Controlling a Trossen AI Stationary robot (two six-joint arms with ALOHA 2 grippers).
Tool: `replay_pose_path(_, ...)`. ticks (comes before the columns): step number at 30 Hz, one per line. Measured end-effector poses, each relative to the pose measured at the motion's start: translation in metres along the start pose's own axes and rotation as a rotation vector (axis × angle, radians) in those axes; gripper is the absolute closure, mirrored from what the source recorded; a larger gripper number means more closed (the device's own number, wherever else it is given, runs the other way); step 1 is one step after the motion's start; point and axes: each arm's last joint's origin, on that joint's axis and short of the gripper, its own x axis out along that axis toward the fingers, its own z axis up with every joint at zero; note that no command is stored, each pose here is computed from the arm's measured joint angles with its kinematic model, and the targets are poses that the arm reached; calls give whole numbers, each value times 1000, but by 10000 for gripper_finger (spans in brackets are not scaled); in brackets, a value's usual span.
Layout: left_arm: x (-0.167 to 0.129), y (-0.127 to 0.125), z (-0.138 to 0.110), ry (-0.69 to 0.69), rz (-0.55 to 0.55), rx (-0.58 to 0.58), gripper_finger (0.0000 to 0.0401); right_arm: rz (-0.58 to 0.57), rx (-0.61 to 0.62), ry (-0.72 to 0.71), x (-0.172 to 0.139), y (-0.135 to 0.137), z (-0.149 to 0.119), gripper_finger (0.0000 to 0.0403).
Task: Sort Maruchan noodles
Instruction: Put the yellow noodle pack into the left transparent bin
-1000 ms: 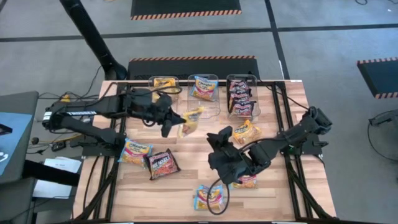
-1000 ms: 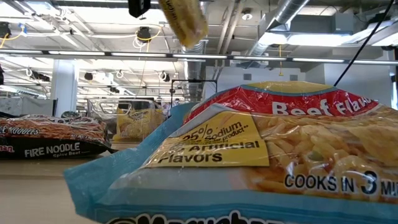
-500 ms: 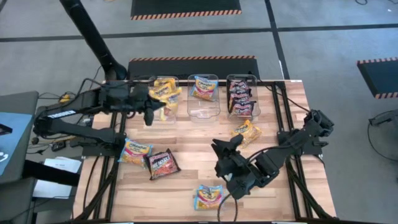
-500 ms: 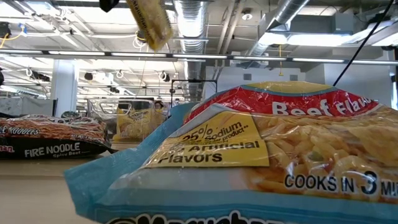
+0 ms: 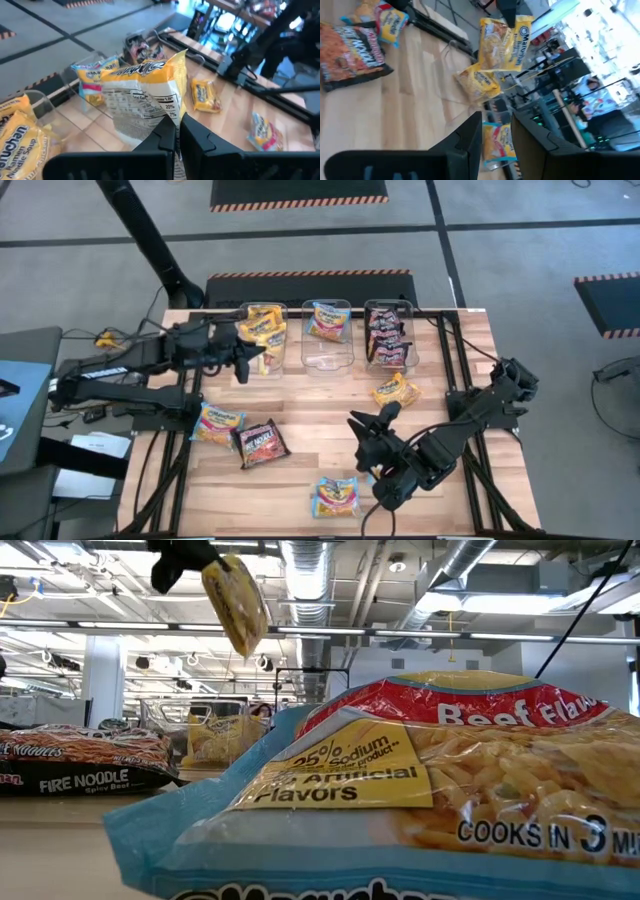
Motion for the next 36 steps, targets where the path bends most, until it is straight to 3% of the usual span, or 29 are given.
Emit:
replay_pose_path(16, 28, 63, -73, -262, 128, -38, 401, 120, 64, 51, 0, 2, -6, 275)
replay_pose_path(36, 55, 112, -82, -247, 181, -111, 401, 155, 65, 72, 5, 2, -7, 275)
